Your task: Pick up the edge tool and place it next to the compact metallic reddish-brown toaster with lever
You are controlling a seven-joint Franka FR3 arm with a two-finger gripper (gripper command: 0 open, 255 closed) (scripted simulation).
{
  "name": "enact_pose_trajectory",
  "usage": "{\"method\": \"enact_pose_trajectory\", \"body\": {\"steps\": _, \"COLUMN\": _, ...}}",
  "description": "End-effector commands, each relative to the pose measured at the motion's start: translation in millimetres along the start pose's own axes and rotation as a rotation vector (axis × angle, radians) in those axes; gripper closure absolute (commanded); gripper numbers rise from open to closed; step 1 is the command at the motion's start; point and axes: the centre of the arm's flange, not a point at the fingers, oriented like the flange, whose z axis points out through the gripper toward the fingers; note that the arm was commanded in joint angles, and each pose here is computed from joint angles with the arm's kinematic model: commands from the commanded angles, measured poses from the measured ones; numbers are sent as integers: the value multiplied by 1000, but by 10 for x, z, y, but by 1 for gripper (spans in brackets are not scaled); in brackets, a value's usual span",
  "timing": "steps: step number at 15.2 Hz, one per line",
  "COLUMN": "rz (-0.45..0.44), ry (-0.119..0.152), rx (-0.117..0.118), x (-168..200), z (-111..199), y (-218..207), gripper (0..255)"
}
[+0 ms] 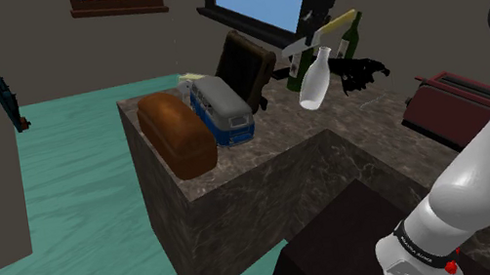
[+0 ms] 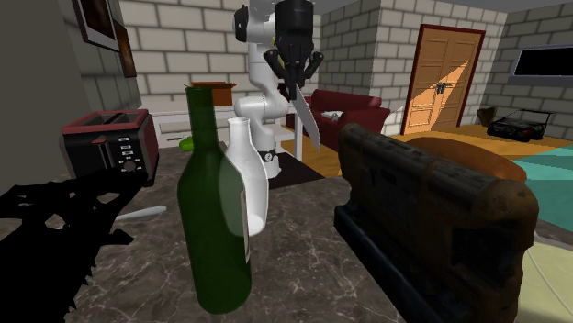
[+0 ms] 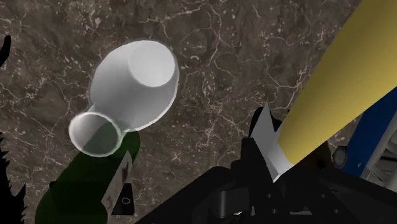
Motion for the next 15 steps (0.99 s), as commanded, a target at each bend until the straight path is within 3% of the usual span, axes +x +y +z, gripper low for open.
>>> {"method": "enact_pose_trajectory", "body": {"steps": 1, "rz": 0, "ry": 0, "rx": 0, "x": -241, "z": -30, "y": 108, "gripper": 255}}
{"method": "enact_pose_trajectory", "body": {"steps": 15, "rz": 0, "ry": 0, "rx": 0, "x": -1932, "z": -182, "y": 839, "gripper": 255}}
